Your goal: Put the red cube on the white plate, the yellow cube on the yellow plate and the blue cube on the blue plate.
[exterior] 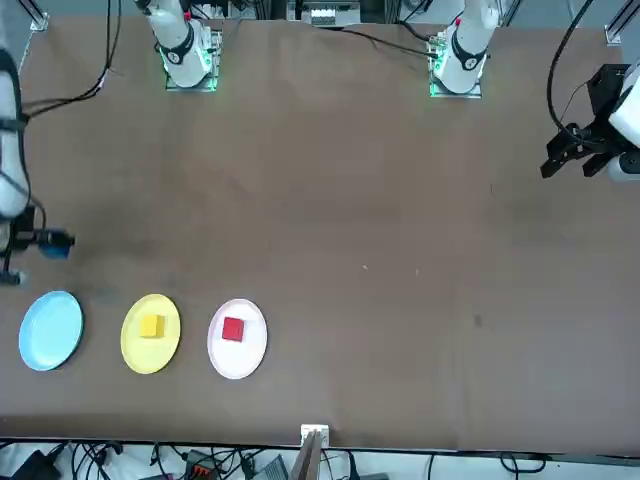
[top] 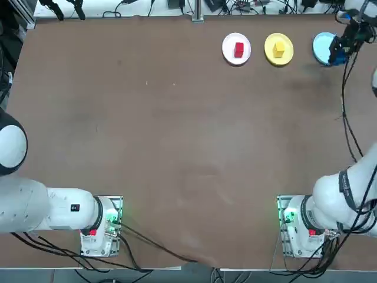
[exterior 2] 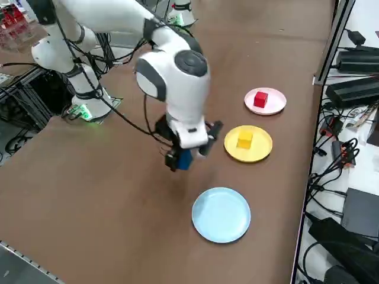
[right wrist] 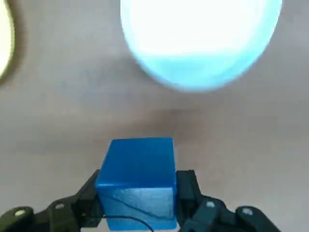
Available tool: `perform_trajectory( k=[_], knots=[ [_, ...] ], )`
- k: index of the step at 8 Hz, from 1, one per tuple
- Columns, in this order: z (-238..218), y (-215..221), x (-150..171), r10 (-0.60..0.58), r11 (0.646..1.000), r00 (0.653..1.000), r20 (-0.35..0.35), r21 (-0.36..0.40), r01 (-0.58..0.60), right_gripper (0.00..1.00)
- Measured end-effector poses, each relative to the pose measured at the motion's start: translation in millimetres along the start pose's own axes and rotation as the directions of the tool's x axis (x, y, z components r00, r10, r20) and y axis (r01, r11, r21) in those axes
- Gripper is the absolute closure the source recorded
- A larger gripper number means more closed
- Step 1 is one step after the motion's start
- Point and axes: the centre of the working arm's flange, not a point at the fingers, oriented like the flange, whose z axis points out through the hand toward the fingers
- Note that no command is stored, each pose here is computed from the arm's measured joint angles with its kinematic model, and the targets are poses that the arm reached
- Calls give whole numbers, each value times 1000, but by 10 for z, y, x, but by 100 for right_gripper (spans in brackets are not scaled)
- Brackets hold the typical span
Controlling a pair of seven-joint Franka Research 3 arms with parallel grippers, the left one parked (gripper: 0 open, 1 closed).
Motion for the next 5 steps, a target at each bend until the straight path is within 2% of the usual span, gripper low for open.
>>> perform_trajectory(
  k=[1,3,5],
  knots=[
    [-23,78,211,5,1000,997,-73,-22,-6,29],
    [-21,245,434,14,998,980,-200,-59,-27,29],
    [211,274,541,9,997,970,-243,-70,-27,29]
  ],
)
